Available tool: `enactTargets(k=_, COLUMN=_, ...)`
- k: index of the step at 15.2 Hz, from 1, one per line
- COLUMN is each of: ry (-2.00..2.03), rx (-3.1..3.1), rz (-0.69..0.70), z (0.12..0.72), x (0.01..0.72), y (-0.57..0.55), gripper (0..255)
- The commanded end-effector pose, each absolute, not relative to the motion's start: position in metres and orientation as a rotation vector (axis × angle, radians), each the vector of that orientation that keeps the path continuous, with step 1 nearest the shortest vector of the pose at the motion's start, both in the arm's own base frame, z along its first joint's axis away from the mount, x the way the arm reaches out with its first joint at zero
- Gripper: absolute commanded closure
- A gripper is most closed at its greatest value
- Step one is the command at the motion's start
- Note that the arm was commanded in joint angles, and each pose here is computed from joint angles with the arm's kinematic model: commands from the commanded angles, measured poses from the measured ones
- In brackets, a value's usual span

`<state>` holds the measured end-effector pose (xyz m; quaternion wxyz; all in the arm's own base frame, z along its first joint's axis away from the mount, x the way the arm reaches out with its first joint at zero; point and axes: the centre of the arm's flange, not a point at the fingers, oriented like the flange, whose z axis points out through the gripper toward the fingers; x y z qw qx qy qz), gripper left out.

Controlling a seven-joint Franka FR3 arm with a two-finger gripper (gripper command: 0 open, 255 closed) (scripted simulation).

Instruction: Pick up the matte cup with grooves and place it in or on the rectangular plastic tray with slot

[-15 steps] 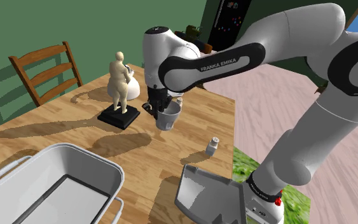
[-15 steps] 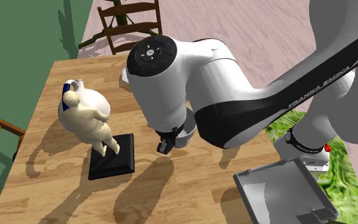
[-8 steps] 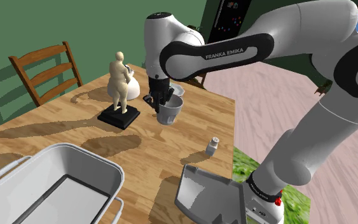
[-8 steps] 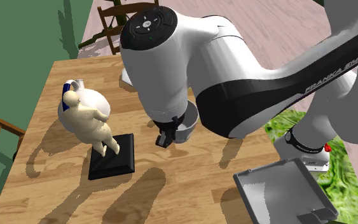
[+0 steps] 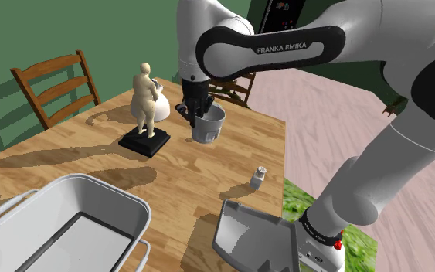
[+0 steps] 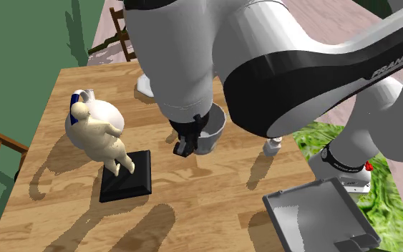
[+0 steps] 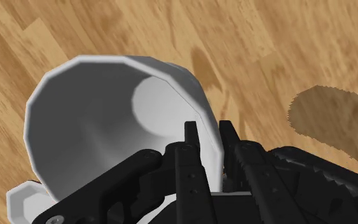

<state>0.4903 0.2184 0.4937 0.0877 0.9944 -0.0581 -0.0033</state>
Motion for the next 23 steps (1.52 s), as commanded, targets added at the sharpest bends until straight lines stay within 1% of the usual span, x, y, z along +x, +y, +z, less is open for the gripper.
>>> enactTargets(k=1, ry=-0.173, rx=2.961, rz=-0.01, z=0.505, x=0.491, y=0.218, gripper=255)
enactTargets(k=5, ry=-0.173, rx=2.961, rz=-0.01, z=0.524, x=0.491, y=0.218, gripper=255)
enactTargets(k=23, ry=-0.173, rx=2.961, rz=-0.01, z=0.543, x=0.265, y=0.288, gripper=255)
